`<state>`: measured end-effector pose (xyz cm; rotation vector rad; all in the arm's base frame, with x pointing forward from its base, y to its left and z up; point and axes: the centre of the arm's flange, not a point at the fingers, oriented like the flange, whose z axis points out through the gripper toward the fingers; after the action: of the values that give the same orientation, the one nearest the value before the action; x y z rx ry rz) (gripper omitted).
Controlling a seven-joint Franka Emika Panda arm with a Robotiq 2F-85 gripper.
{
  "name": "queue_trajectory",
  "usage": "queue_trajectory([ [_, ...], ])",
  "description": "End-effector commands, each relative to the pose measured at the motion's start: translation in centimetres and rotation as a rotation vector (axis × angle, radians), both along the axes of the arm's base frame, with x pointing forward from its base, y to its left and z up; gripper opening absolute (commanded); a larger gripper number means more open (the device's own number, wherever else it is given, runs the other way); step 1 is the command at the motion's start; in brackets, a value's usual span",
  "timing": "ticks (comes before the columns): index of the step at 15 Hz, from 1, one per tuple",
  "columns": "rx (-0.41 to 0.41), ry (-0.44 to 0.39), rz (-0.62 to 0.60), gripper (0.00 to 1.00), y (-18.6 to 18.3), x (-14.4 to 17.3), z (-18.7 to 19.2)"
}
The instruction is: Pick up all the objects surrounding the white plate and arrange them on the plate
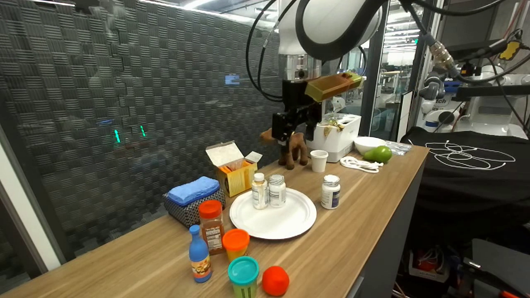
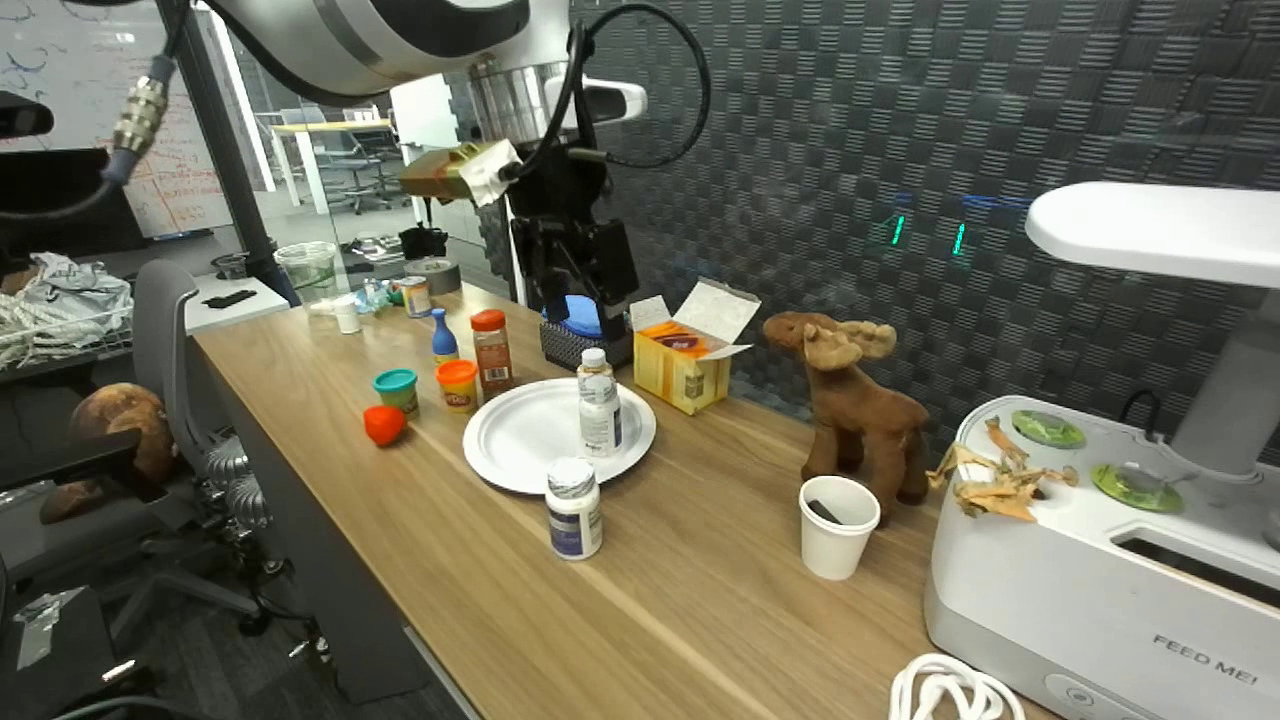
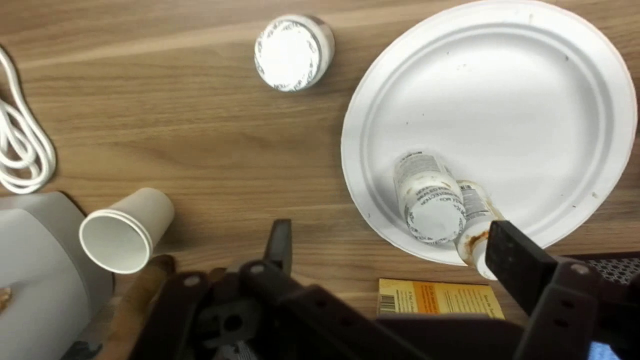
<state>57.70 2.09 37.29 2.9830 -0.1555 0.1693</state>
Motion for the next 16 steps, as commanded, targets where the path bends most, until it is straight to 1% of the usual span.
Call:
queue_trajectory([
  [1,0.042,0.017,-0.105,1.0,-1.9,-2.9,0.3],
  [7,0.195,0.094,-0.264,1.0,-4.2,-4.9,-4.0],
  [10,0.19,0.107,-0.297,1.0,-5.1,-5.4,-5.4],
  [14,0.173,0.111,-0.307,1.0,-6.0,-5.9,-6.2],
  [16,0.183,0.121,-0.313,1.0,-6.1,-5.9,-6.6],
])
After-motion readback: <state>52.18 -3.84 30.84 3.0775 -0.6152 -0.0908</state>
